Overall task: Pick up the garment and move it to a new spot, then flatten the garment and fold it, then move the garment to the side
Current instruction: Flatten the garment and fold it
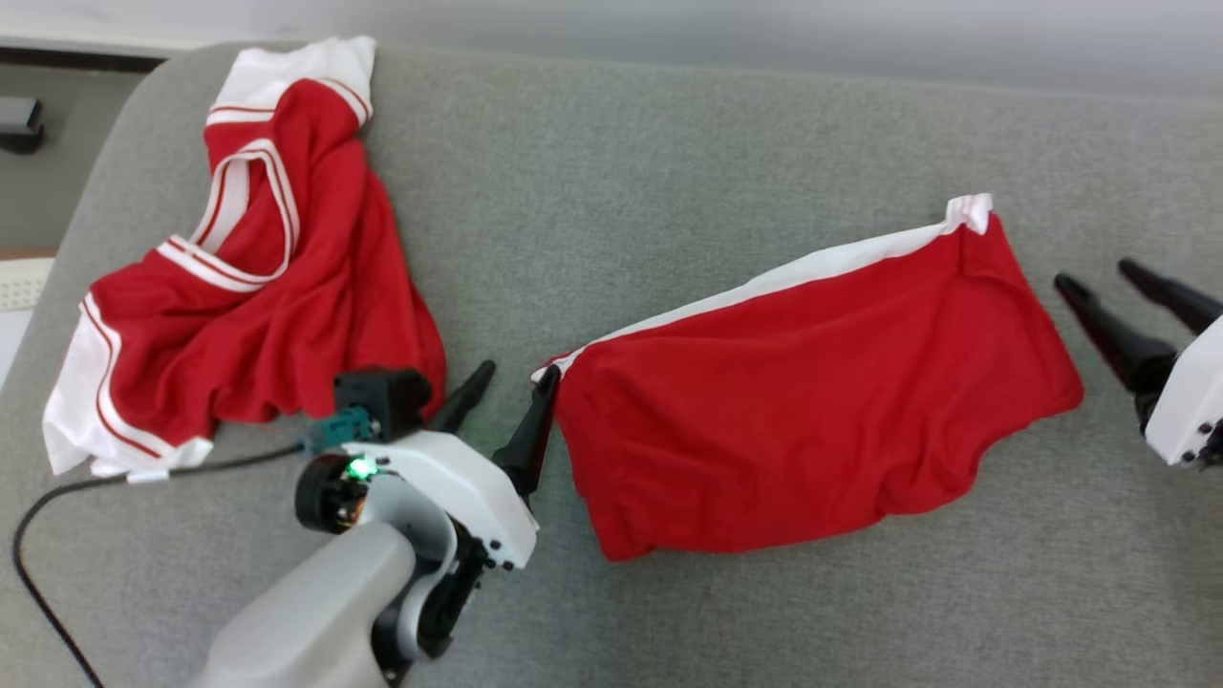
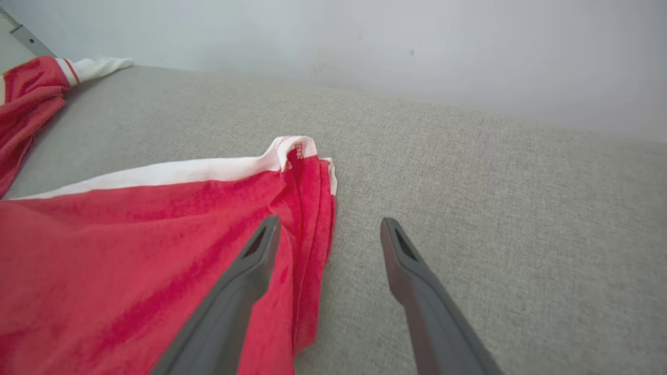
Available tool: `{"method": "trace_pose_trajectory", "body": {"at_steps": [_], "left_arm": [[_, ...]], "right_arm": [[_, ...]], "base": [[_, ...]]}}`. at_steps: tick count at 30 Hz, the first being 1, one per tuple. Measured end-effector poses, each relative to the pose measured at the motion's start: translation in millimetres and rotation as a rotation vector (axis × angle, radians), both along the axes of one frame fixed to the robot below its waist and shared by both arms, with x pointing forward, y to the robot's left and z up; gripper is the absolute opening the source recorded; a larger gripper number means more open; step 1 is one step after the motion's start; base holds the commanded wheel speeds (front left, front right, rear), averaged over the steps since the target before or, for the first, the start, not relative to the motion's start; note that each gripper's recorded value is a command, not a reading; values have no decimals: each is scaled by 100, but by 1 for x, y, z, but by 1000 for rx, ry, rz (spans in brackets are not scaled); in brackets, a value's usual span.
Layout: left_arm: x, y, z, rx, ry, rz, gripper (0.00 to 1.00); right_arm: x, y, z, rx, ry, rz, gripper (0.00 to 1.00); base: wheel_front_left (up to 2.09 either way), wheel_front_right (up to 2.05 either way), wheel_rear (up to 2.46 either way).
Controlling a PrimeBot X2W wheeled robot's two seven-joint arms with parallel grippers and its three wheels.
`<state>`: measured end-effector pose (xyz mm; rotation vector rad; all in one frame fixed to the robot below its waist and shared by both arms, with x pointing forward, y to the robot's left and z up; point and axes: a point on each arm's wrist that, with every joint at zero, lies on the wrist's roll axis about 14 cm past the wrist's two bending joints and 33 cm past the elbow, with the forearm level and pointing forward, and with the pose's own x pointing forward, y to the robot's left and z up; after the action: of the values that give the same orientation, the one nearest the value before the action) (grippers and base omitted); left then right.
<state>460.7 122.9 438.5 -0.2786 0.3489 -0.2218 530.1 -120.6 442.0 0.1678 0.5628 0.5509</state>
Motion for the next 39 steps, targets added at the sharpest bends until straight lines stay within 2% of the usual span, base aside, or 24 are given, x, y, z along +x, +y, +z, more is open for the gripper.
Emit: {"method": "trace_pose_trajectory", "body": {"at_steps": [5,8,11,14,16,21,26,27,28,29,35,39], "left_arm": [[2,7,32,165,-196,32,100],[-2,13,41,189,-243,84,100],[-3,18,55,209,-312,122,100],[-9,13,63,209,-359,129,100],[-14,14,64,221,-376,137,100],[-24,21,53,231,-357,169,100],[-31,26,42,219,-324,191,100],[-33,26,40,218,-321,191,100],[-34,27,38,216,-316,195,100],[-35,27,37,216,-314,193,100],[-38,23,31,215,-307,169,100],[-49,16,22,214,-288,133,100]], "right_arm": [[-10,6,-5,-23,37,27,100],[-12,20,-14,-72,39,78,100],[-10,24,-29,-169,50,122,100],[-5,18,-47,-269,70,132,100],[0,16,-53,-296,81,123,100],[5,30,-63,-257,149,103,100],[0,53,-66,-139,253,82,100],[-3,59,-65,-120,268,95,86],[-7,65,-63,-100,280,108,34],[-11,71,-61,-83,286,121,0],[-23,74,-51,5,298,113,0],[-30,35,-41,83,295,-19,0]], "base": [[0,0,0],[0,0,0],[0,0,0],[0,0,0],[0,0,0],[0,0,0],[0,0,0],[0,0,0],[0,0,0],[0,0,0],[0,0,0],[0,0,0]]}}
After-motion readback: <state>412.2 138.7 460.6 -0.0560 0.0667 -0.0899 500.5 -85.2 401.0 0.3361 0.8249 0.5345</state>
